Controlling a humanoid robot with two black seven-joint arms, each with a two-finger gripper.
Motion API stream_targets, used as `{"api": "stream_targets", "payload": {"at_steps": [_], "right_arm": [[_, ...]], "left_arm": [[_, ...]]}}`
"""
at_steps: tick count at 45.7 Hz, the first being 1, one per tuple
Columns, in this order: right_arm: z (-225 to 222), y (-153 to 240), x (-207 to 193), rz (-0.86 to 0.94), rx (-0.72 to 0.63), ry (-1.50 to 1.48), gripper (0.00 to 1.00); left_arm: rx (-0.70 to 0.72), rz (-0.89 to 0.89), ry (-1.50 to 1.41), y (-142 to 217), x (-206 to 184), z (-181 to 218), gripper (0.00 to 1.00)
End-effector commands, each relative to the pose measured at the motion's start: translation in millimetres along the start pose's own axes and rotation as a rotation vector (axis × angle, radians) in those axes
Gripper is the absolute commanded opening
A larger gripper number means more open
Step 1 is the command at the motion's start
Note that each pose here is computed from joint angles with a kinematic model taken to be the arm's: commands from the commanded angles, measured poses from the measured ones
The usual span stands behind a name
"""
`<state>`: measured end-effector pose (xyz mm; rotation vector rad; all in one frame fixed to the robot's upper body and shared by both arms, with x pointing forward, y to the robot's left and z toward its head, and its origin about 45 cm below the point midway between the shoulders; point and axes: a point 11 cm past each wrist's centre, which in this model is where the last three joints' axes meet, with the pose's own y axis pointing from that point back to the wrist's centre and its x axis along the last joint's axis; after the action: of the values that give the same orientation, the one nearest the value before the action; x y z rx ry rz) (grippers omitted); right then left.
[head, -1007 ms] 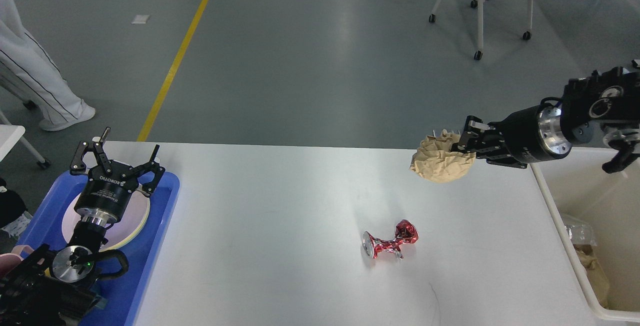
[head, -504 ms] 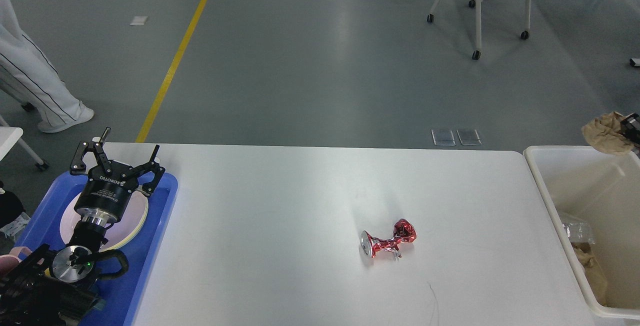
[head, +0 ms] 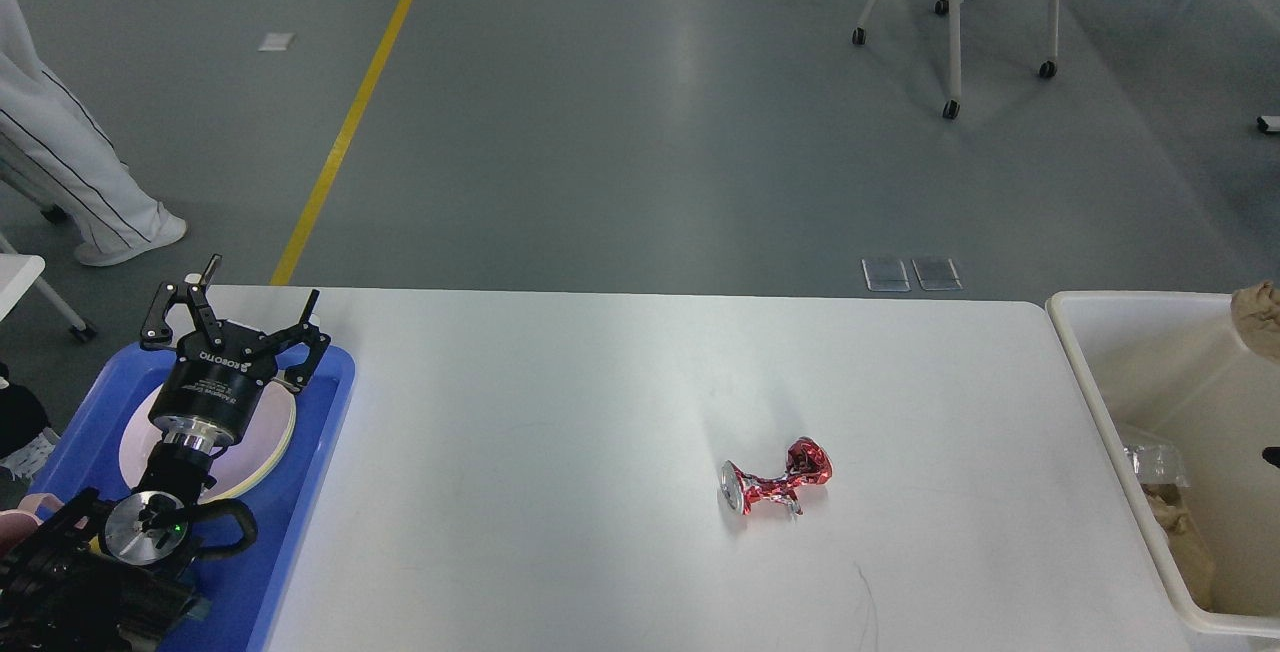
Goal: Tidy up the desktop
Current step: 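Raise the right gripper out of the bin, then reach the right gripper to the red crushed can and grasp it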
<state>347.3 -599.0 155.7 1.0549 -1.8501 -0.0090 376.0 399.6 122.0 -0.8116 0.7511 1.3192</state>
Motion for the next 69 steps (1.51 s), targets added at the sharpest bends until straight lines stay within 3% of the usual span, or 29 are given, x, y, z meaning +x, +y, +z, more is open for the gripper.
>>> {"api": "stream_targets", "payload": {"at_steps": [1,2,3,4,5,6,7,36,55,69], "right_arm": [[1,0,2,0.004,-0.001,0.002,0.0],[1,0,1,0.001,0.0,0.006,0.0],[1,0,0,-0.01,0.0,0.006,0.33],[2,0,0,-0.011,-0.002,0.013,0.95],[4,0,-1,-0.017,-0.004,0.019,1.0],[5,0,-1,-0.016,-0.005,0.021,0.94],[6,0,-3,-0.019,-0.006,0.021,1.0],[-12,1,-20,-0.036,0.024,0.002,1.0],[-129,9,-31,-0.09,0.216,0.022,1.0],[-192,61,-90,-0.47,0.315,0.236,1.0]], "left_arm": [[0.0,-0.001,0.0,0,0,0,0.98],[0.0,0.001,0.0,0,0,0,0.98],[0.0,0.001,0.0,0,0,0,0.98],[0.0,-0.001,0.0,0,0,0,0.98],[0.0,-0.001,0.0,-1,0,0,0.98],[0.0,-0.004,0.0,-1,-1,0,0.98],[0.0,-0.001,0.0,0,0,0,0.98],[0.0,-0.001,0.0,0,0,0,0.98],[0.0,-0.004,0.0,-1,-1,0,0.98],[0.0,-0.001,0.0,0,0,0,0.98]]}}
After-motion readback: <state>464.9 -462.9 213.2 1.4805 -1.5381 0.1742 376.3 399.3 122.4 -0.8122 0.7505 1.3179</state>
